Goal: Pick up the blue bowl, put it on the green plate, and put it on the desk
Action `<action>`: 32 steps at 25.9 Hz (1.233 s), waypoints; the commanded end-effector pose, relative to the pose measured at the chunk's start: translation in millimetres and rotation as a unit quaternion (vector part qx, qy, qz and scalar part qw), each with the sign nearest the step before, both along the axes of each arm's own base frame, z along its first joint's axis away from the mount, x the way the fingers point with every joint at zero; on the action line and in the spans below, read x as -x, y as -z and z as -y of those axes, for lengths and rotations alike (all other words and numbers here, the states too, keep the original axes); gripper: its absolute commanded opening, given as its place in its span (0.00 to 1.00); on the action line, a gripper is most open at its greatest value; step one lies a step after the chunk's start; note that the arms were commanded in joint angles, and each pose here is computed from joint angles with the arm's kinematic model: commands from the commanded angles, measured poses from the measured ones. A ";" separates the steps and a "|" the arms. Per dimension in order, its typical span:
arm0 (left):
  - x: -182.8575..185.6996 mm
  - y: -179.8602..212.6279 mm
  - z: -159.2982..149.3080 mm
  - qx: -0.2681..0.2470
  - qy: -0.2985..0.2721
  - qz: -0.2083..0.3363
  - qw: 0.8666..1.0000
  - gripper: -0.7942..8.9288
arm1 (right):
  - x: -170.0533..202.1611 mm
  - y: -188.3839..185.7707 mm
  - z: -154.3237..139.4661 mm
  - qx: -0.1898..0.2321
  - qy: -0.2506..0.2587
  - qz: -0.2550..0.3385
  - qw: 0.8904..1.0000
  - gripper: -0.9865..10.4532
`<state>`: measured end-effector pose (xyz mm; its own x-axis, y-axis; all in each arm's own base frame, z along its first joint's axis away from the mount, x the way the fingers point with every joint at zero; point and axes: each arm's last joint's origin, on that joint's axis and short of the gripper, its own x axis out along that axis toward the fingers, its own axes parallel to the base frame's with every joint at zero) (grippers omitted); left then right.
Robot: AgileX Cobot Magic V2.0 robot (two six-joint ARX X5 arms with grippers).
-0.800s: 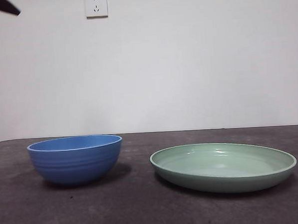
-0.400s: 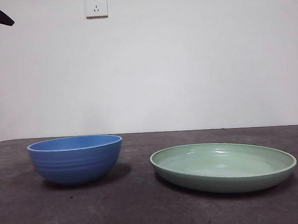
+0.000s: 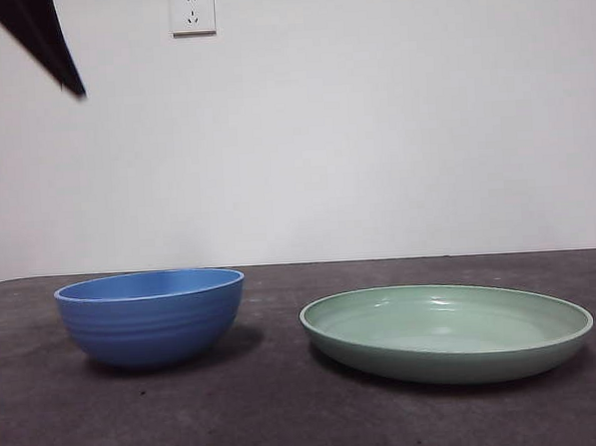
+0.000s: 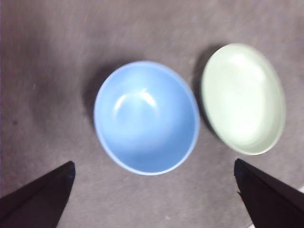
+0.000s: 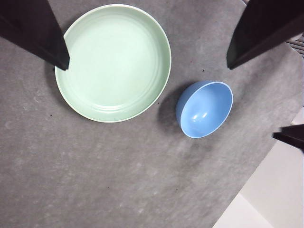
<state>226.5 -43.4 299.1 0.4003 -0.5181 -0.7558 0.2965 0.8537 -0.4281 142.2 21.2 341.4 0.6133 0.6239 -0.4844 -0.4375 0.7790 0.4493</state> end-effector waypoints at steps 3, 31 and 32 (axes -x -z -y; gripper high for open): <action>-30.3 26.6 4.6 -0.015 0.003 -0.043 0.999 0.69 | 0.4 -4.9 -0.1 0.001 -0.002 0.006 1.000 0.66; -77.6 109.1 34.9 -0.091 -0.013 -0.137 0.986 0.48 | 0.9 -4.2 -0.1 0.001 -0.002 0.001 1.000 0.66; -78.3 113.1 35.0 -0.094 -0.012 -0.146 0.985 0.45 | 0.9 -4.2 -0.1 0.001 -0.002 0.001 1.000 0.66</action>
<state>300.4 -76.2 187.6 0.1663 -0.3530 -0.9207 0.1655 0.9305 -0.3268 141.0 21.2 339.8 0.6024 0.6236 -0.4982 -0.4274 0.7792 0.4584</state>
